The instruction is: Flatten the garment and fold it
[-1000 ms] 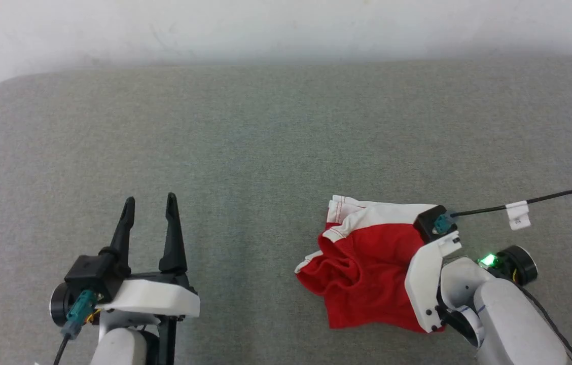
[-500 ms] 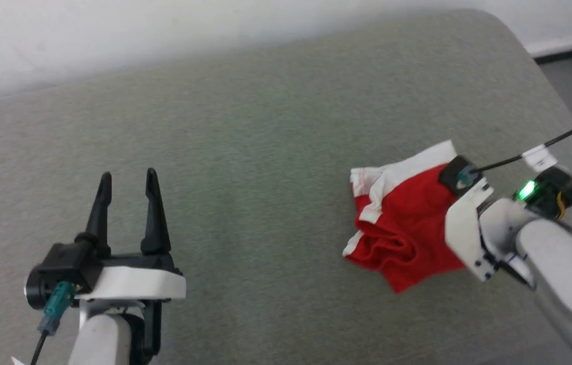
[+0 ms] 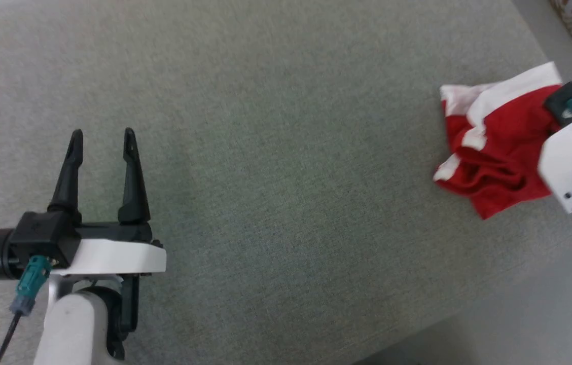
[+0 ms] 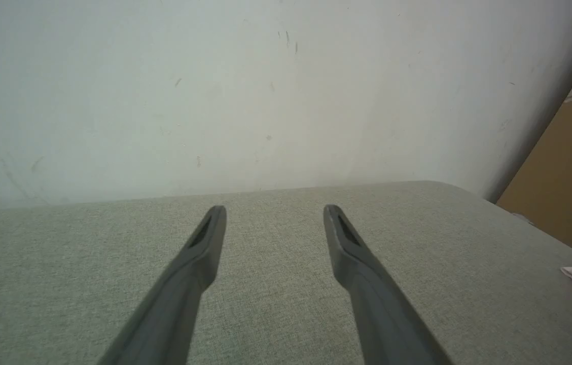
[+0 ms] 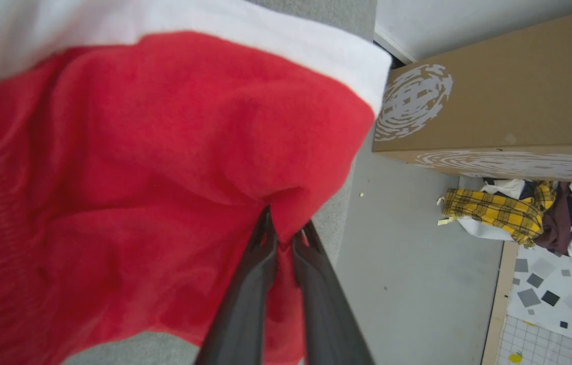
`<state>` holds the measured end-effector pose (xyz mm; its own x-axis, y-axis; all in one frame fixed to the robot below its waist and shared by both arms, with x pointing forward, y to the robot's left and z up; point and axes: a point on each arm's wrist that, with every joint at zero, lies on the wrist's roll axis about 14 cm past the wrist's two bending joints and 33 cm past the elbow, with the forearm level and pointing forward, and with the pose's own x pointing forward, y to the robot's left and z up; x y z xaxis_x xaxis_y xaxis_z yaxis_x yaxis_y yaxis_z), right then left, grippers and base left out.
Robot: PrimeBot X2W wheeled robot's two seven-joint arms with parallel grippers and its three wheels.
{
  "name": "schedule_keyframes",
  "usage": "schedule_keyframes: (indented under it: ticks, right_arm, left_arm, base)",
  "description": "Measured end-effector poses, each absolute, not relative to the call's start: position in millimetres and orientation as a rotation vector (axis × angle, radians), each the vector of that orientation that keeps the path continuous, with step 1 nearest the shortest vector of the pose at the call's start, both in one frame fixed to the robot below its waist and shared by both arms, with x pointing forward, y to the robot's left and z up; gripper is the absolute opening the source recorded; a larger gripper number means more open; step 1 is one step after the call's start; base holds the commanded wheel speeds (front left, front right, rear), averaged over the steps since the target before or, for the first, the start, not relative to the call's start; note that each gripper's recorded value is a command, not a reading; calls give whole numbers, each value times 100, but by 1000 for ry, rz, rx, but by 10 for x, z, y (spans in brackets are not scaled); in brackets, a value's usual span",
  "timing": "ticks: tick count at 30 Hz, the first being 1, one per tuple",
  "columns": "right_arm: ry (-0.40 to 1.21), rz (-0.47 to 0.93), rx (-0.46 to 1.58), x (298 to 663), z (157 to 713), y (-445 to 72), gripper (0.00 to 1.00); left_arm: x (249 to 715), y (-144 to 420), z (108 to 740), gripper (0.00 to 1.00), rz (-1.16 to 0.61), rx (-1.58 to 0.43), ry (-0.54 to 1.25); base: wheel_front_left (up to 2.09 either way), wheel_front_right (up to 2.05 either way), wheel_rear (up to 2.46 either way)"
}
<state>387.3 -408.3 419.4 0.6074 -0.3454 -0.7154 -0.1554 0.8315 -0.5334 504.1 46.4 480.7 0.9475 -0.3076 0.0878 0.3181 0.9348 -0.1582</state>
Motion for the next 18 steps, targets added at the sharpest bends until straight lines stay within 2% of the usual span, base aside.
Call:
schedule_keyframes:
  ticks: [9,10,11,15,18]
  right_arm:
    - [952,-270,-591,3983,4113,-4583,0]
    - [957,-286,-589,3986,4106,-4622,29]
    - [958,-299,-584,3988,4099,-4651,100]
    - [898,-322,-582,4050,4182,-4702,100]
    - [770,-344,-533,4152,4376,-4701,100]
  left_arm:
    - [5162,489,4392,100,-321,-151,29]
    - [5167,497,4368,100,-318,-149,35]
    - [5169,504,4349,100,-316,-147,38]
    - [5154,520,4368,100,-314,-140,35]
    - [5129,523,4453,100,-310,-147,16]
  base:
    - [0,0,0]
    - [0,0,0]
    - [0,0,0]
    - [0,0,0]
    - [0,0,0]
